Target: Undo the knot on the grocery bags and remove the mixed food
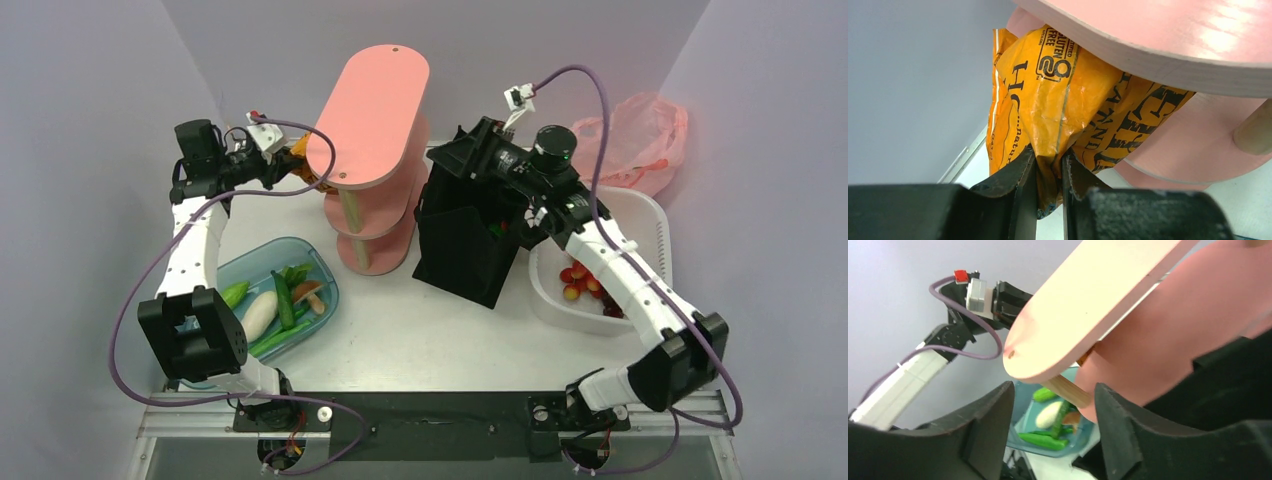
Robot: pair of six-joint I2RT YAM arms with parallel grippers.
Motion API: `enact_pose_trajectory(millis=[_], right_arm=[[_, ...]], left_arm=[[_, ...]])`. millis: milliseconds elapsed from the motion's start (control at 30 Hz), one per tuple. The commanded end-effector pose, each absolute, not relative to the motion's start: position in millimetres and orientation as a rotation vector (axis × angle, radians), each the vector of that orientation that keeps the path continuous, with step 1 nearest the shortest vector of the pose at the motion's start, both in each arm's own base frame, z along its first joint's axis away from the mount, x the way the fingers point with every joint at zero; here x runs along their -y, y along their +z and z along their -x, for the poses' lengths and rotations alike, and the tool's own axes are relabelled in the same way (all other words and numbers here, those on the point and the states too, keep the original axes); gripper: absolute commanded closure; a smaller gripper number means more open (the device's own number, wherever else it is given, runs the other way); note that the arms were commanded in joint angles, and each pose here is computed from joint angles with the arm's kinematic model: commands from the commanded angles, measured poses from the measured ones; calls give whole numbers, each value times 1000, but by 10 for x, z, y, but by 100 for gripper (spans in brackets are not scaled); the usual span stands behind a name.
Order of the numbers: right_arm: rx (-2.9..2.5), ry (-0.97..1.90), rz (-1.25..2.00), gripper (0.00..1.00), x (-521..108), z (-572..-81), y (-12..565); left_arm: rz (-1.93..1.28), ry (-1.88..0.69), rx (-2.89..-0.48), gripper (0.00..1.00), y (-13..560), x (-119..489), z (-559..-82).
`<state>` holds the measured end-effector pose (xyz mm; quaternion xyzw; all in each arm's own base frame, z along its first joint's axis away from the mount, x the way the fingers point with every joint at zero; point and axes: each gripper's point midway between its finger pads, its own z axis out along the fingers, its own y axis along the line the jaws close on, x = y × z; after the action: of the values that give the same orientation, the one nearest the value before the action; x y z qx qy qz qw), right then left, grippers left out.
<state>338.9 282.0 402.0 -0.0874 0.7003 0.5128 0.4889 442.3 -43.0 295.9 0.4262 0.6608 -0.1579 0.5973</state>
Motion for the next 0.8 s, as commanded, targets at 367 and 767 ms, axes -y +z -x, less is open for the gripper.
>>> enact_pose_trajectory(millis=[367,767], right_arm=[[-1555,1558,130,63,-3292,-3580,3679],[-1555,1555,187,57,-3724,-3717,3327]], left_arm=[[-1122,-354,-1390,100,3179,759,-4437],[-1130,-383,-1370,100,3192,933,-4559]])
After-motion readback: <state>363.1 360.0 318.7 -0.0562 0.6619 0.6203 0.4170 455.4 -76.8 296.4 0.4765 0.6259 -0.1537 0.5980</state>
